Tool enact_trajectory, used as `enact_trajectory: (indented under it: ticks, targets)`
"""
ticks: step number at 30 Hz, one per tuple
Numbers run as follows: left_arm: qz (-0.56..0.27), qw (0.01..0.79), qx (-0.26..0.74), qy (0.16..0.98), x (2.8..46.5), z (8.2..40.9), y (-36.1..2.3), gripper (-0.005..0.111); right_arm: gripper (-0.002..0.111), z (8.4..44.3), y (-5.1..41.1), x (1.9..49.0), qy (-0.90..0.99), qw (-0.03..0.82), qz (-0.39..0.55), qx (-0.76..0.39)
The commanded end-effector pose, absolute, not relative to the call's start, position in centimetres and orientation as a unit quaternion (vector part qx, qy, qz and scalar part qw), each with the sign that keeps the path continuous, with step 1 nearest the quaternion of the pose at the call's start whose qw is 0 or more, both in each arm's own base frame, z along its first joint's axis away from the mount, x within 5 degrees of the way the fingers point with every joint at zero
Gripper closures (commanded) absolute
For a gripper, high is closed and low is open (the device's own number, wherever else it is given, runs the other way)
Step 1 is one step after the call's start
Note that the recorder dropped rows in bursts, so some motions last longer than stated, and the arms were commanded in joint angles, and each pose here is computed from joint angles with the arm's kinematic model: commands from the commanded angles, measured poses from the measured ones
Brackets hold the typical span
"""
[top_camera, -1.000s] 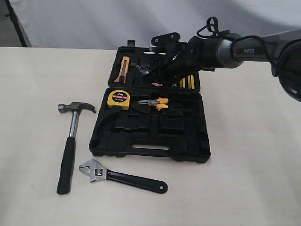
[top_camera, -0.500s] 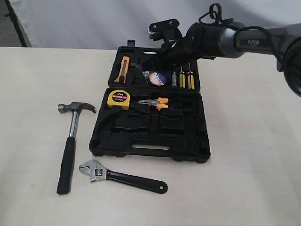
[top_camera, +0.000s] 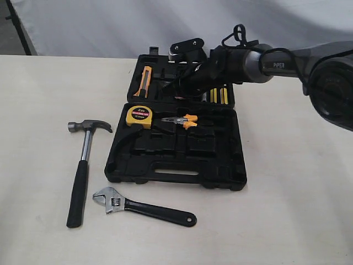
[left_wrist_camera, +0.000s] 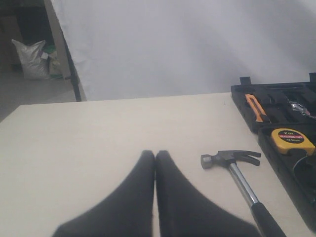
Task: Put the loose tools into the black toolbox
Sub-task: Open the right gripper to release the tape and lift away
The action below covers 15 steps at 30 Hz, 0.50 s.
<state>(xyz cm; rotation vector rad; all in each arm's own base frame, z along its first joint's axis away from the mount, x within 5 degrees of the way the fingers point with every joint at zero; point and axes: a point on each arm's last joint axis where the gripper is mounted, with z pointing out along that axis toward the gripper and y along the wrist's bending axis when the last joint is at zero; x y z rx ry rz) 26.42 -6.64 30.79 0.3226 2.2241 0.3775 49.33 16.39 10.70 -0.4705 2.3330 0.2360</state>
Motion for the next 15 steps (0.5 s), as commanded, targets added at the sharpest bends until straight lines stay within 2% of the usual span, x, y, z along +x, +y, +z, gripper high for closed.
enact_trajectory:
  ticks: [1,6,11,15]
  targets:
    - [0.139,0.422,0.122,0.888,26.3,30.7,-6.6,0.105,0.108,10.2,16.3,49.3,0.91,0.359,0.09,-0.188]
    - [0.139,0.422,0.122,0.888,26.3,30.7,-6.6,0.105,0.108,12.6,16.3,49.3,0.903,0.375,0.093,-0.189]
    - [0.139,0.422,0.122,0.888,26.3,30.7,-6.6,0.105,0.108,18.2,15.2,48.7,0.895,0.39,0.102,-0.19]
    - [0.139,0.422,0.122,0.888,26.3,30.7,-6.6,0.105,0.108,23.1,13.7,47.0,0.901,0.369,0.113,-0.199]
